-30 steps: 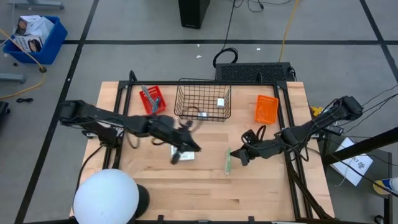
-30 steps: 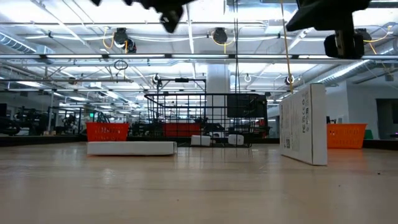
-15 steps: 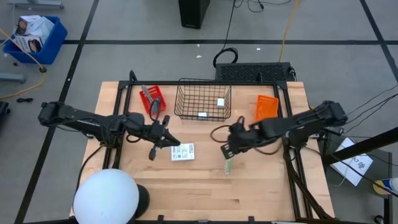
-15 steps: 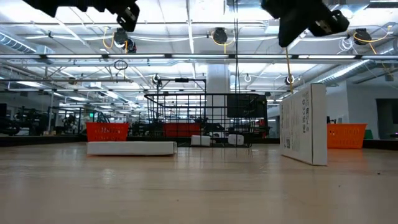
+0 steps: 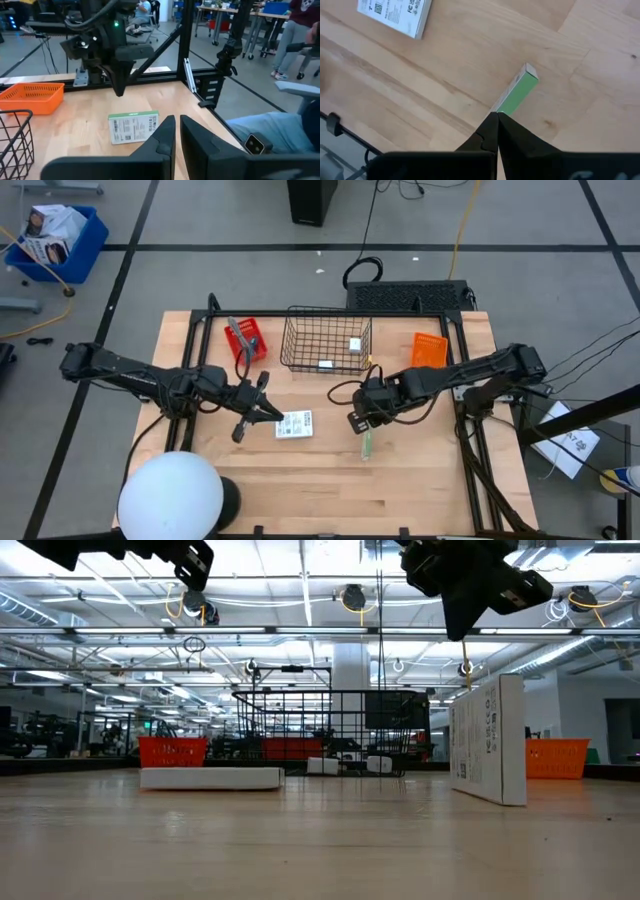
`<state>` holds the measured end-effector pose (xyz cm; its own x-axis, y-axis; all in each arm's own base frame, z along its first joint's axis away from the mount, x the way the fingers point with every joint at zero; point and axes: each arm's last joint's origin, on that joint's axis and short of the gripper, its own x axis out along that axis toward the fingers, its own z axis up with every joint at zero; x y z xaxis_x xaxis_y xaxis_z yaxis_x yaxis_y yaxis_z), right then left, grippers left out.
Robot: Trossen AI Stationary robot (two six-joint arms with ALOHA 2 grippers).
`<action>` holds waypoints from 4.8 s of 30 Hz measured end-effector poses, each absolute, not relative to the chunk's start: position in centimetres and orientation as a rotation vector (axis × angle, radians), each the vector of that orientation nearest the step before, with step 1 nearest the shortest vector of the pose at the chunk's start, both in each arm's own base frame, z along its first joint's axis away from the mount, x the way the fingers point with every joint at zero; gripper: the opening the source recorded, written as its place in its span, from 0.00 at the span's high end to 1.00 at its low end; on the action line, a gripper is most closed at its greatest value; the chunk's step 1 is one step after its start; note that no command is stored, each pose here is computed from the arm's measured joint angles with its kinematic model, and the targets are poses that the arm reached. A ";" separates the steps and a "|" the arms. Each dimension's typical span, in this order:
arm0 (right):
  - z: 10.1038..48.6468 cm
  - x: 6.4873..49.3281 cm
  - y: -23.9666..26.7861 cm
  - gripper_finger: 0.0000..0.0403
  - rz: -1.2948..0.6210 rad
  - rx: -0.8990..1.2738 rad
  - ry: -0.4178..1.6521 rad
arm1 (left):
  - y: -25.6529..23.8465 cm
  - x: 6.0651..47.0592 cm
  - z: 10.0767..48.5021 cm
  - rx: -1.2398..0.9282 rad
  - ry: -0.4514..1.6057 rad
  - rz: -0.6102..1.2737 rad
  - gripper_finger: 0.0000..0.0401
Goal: Pick and place items into bin
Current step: Put the right card reader box into the orange bin
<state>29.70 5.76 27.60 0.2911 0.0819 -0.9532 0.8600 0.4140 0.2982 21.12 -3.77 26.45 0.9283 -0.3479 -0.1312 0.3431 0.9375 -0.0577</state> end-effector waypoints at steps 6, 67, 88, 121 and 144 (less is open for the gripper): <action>27.5 29.7 5.8 1.00 -0.665 1.027 1.173 | -3.8 21.1 26.5 -0.038 0.141 -0.354 0.92; 20.6 26.9 5.5 0.91 -0.664 1.085 1.300 | -4.5 21.0 26.3 -0.033 0.163 -0.319 0.92; 29.4 15.9 -1.2 0.93 -1.089 1.072 0.856 | -4.5 21.0 26.3 -0.052 0.165 -0.317 0.92; 28.3 13.1 -12.5 0.92 -1.351 1.057 0.872 | -4.7 20.9 26.3 -0.073 0.170 -0.325 0.92; 26.0 12.7 -16.5 0.89 -1.364 1.173 0.957 | -4.7 20.9 26.2 -0.079 0.177 -0.324 0.92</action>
<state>12.75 -16.51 26.02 0.0304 -0.2059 -0.9781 0.9898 -0.1302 0.0582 20.94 -4.70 26.21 0.9326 -0.3236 -0.1598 0.3097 0.9449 -0.1058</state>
